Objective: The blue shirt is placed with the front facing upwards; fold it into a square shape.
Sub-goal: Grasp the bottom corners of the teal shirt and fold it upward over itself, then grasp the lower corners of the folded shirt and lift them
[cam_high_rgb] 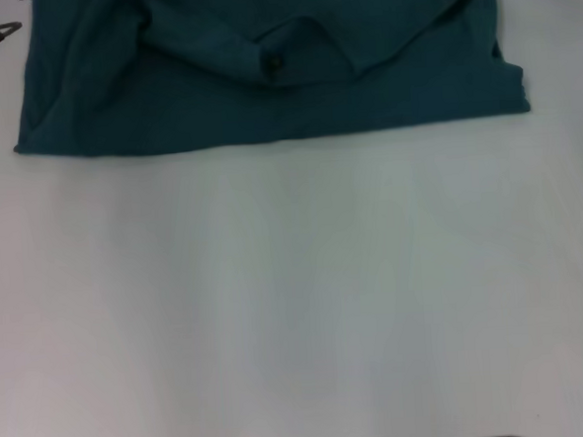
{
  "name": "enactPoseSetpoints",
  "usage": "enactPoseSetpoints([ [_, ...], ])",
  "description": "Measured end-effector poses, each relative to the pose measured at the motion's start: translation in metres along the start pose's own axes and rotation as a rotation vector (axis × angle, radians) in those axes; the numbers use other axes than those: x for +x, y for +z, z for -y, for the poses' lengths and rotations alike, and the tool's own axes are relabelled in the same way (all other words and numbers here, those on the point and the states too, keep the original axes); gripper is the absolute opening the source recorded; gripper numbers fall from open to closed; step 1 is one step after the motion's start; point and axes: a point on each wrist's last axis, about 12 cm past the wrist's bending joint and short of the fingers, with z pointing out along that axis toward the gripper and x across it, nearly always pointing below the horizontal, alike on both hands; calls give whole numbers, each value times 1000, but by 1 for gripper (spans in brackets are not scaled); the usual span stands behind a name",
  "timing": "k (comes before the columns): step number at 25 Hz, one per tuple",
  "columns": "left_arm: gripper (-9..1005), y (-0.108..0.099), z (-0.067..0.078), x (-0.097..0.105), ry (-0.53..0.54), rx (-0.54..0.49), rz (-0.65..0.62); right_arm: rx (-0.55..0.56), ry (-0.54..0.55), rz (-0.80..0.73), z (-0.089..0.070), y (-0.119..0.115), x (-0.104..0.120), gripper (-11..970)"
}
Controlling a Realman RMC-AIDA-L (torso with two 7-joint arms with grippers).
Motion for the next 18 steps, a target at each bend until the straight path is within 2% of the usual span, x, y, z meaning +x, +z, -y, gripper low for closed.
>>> enactPoseSetpoints([
  [2,878,-6,4,-1,44,40,-28,-72,47,51,0,-14,9,766],
  [6,876,-22,5,-1,125,108,-79,-240,177,187,9,-50,39,832],
  [7,876,-26,3,-1,135,111,-84,-322,252,252,15,-67,57,849],
  [8,876,-30,0,-1,137,108,-88,-322,252,252,15,-67,57,848],
  [14,875,-54,-31,6,58,39,-80,-427,433,333,29,-100,111,842],
  [18,876,-66,-48,13,26,-2,-58,-445,480,346,30,-105,135,841],
])
